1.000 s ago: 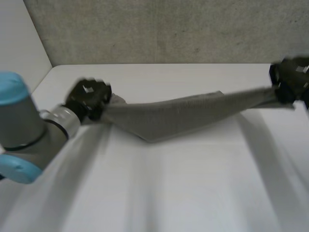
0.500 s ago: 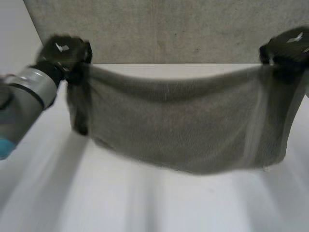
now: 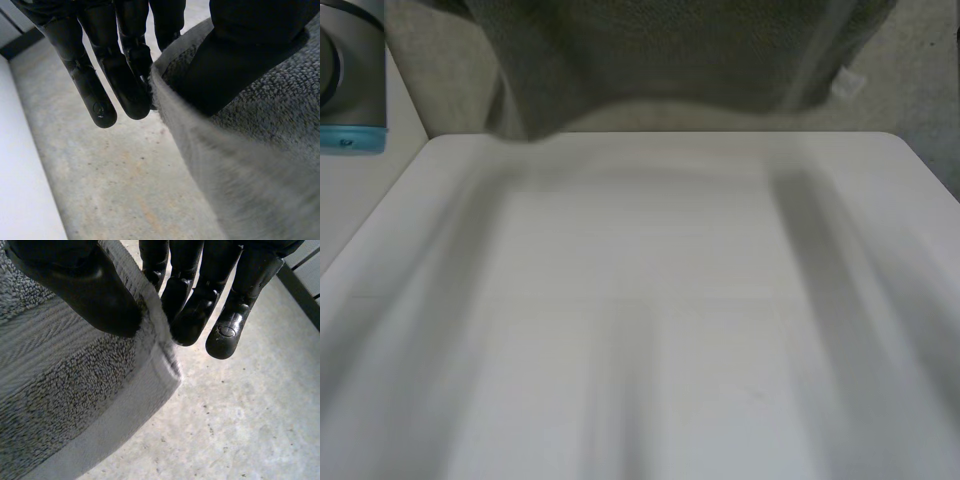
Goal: Fold the towel.
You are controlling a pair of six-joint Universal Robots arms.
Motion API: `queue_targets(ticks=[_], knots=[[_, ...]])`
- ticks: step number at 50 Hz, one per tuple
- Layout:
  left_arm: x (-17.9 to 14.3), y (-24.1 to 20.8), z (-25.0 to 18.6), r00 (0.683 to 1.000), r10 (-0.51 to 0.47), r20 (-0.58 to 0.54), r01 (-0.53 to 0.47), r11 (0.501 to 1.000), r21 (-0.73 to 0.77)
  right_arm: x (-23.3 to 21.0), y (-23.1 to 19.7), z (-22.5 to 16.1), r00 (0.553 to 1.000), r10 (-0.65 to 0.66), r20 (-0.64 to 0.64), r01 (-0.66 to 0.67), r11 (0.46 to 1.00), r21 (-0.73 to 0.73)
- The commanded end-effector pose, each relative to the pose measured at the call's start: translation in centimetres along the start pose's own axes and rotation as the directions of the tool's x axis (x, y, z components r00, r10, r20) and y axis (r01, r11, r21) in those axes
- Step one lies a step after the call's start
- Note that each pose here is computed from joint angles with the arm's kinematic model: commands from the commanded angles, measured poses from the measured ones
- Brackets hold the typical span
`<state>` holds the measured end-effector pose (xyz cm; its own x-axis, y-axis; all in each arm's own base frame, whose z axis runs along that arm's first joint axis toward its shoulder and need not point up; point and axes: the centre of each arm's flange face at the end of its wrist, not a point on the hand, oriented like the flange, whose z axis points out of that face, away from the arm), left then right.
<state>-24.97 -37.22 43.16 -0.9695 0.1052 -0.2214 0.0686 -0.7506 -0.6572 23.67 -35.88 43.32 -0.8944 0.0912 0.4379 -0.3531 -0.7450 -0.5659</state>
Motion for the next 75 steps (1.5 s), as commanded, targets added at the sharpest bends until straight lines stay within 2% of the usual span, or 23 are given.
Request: queue_targets(ticks=[1,2,5,7,8,10,11,13,14,16,17,20,23,35,41,59,67,75], knots=[[-0.2,5.0,-4.7,0.998,-0.020,-0.061,0.006,0.972,-0.233,-2.2,2.4,-3.3,0.973,0.065,0.223,-0.012,0.973,-0.230],[0.6,6.2,-6.4,0.994,-0.034,-0.106,0.001,0.955,-0.295,-3.2,3.3,-4.5,0.953,0.100,0.285,-0.015,0.958,-0.288],[1.2,7.3,-8.2,0.987,-0.054,-0.149,-0.001,0.938,-0.346,-4.2,4.3,-6.0,0.933,0.135,0.335,-0.012,0.938,-0.345],[2.4,9.0,-11.7,0.968,-0.105,-0.227,-0.006,0.897,-0.441,-5.8,5.8,-9.1,0.894,0.194,0.405,0.005,0.897,-0.442],[2.4,9.0,-11.8,0.968,-0.106,-0.227,-0.006,0.897,-0.442,-5.8,5.8,-9.1,0.893,0.195,0.405,0.005,0.897,-0.443],[3.4,10.5,-15.0,0.949,-0.146,-0.279,-0.021,0.854,-0.519,-7.2,7.2,-12.0,0.864,0.242,0.442,0.022,0.858,-0.513],[3.4,10.5,-15.0,0.949,-0.146,-0.279,-0.021,0.854,-0.519,-7.2,7.2,-12.0,0.863,0.242,0.442,0.022,0.858,-0.513],[4.1,11.9,-18.0,0.935,-0.154,-0.321,-0.066,0.810,-0.582,-8.4,8.5,-14.3,0.840,0.284,0.462,0.038,0.819,-0.572],[4.1,11.9,-18.0,0.935,-0.154,-0.321,-0.067,0.810,-0.583,-8.4,8.5,-14.4,0.840,0.284,0.462,0.038,0.819,-0.572],[4.8,13.8,-20.8,0.916,-0.137,-0.376,-0.146,0.760,-0.634,-10.0,10.1,-16.9,0.812,0.332,0.479,0.061,0.769,-0.636],[4.8,13.8,-20.9,0.916,-0.137,-0.376,-0.146,0.760,-0.634,-10.0,10.1,-16.9,0.812,0.332,0.479,0.061,0.769,-0.637],[5.6,15.8,-24.1,0.879,-0.105,-0.465,-0.266,0.702,-0.661,-11.4,12.1,-20.1,0.781,0.392,0.486,0.101,0.690,-0.717],[5.8,16.2,-25.4,0.861,-0.096,-0.499,-0.310,0.680,-0.664,-11.5,12.7,-21.3,0.778,0.405,0.479,0.115,0.658,-0.744],[5.9,16.4,-25.9,0.856,-0.088,-0.510,-0.328,0.671,-0.665,-10.4,12.1,-22.1,0.792,0.407,0.456,0.114,0.635,-0.764],[6.3,17.4,-27.2,0.851,-0.101,-0.516,-0.342,0.639,-0.689,-9.5,13.0,-22.5,0.805,0.402,0.435,0.120,0.608,-0.785],[3.3,18.5,-26.8,0.908,0.039,-0.418,-0.370,0.545,-0.752,-9.0,13.5,-22.6,0.816,0.394,0.423,0.122,0.597,-0.793],[2.8,18.1,-26.2,0.911,0.050,-0.410,-0.368,0.553,-0.748,-9.0,13.6,-22.6,0.817,0.394,0.422,0.123,0.595,-0.794],[1.4,14.5,-24.1,0.919,0.097,-0.381,-0.358,0.612,-0.706,-7.4,12.4,-21.1,0.841,0.355,0.408,0.109,0.628,-0.770]])
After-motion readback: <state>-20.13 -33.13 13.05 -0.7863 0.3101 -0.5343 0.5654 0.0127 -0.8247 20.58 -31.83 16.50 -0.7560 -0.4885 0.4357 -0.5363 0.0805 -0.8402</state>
